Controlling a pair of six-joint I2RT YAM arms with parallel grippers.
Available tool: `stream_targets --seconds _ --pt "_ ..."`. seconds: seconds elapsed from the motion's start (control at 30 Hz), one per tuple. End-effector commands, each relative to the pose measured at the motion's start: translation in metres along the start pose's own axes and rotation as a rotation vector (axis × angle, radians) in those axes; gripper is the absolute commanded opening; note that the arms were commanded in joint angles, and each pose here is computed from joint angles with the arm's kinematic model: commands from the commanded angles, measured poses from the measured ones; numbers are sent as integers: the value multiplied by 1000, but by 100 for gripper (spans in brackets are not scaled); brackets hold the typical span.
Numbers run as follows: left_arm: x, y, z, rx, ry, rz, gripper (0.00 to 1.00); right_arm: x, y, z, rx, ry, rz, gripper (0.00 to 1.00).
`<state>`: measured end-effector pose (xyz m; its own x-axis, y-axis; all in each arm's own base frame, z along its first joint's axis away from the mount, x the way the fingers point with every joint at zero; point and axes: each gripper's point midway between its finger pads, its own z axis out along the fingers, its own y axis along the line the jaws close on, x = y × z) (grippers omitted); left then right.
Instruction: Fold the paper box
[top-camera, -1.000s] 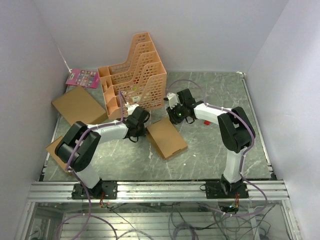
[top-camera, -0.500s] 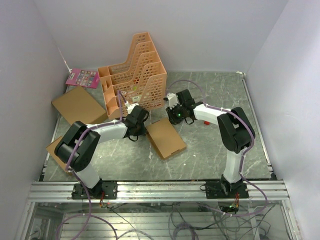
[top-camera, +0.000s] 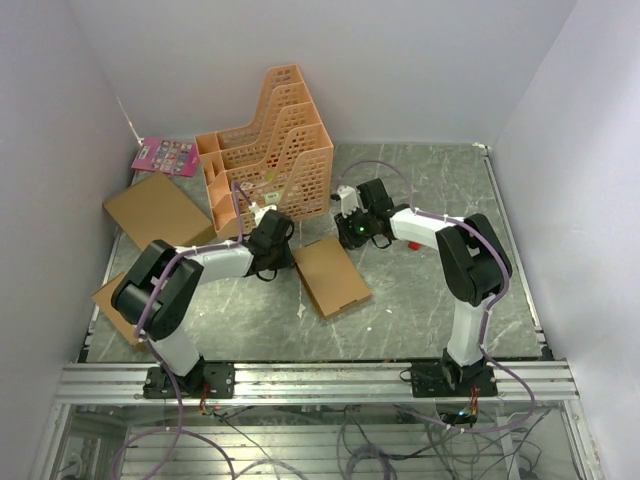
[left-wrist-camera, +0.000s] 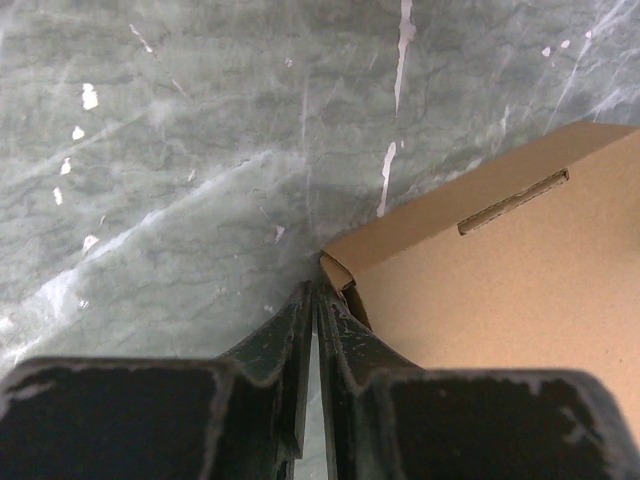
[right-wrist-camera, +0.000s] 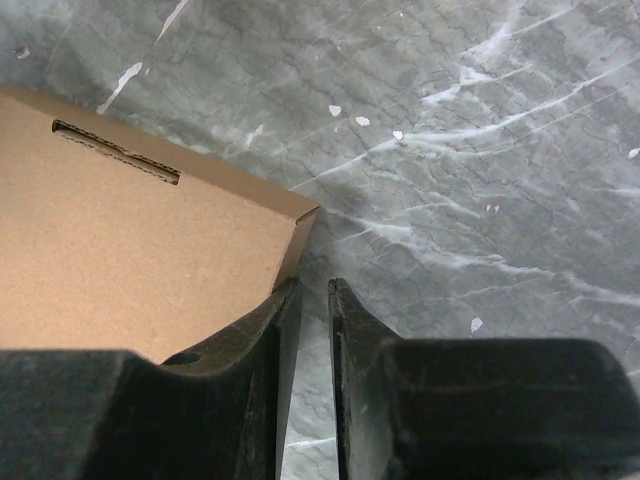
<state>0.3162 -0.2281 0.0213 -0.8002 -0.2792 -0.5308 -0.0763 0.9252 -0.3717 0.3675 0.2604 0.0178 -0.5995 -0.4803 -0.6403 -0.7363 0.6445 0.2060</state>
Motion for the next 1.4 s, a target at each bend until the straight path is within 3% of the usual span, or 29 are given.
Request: stream_targets --seconds 0.0,0.13,0.4,0.67,0.83,1.0,1.1,1.13,1.27,1.37 --pt "-21 -88 -12 393 -51 30 20 9 64 2 -268 17 21 21" --pt "-19 -75 -17 369 -63 45 20 7 54 0 -237 13 32 26" --pt "1 -3 -31 105 -23 16 22 0 -12 -29 -31 -39 45 37" --pt "29 33 -54 29 23 15 22 -4 -21 -56 -19 -63 -32 39" --pt "50 18 -75 184 54 -28 20 22 16 -87 -172 -21 -217 39" --pt "83 -14 -100 268 74 -70 18 69 34 -113 -193 40 -370 38" --pt "100 -34 -107 305 83 -115 17 86 27 -118 -116 75 -353 34" --pt "105 -38 -107 306 88 -133 17 91 24 -116 -100 89 -330 29" --pt "118 -45 -101 255 91 -155 16 111 29 -106 -125 158 -231 16" --pt "126 -51 -99 230 102 -145 15 119 34 -99 -131 212 -220 12"
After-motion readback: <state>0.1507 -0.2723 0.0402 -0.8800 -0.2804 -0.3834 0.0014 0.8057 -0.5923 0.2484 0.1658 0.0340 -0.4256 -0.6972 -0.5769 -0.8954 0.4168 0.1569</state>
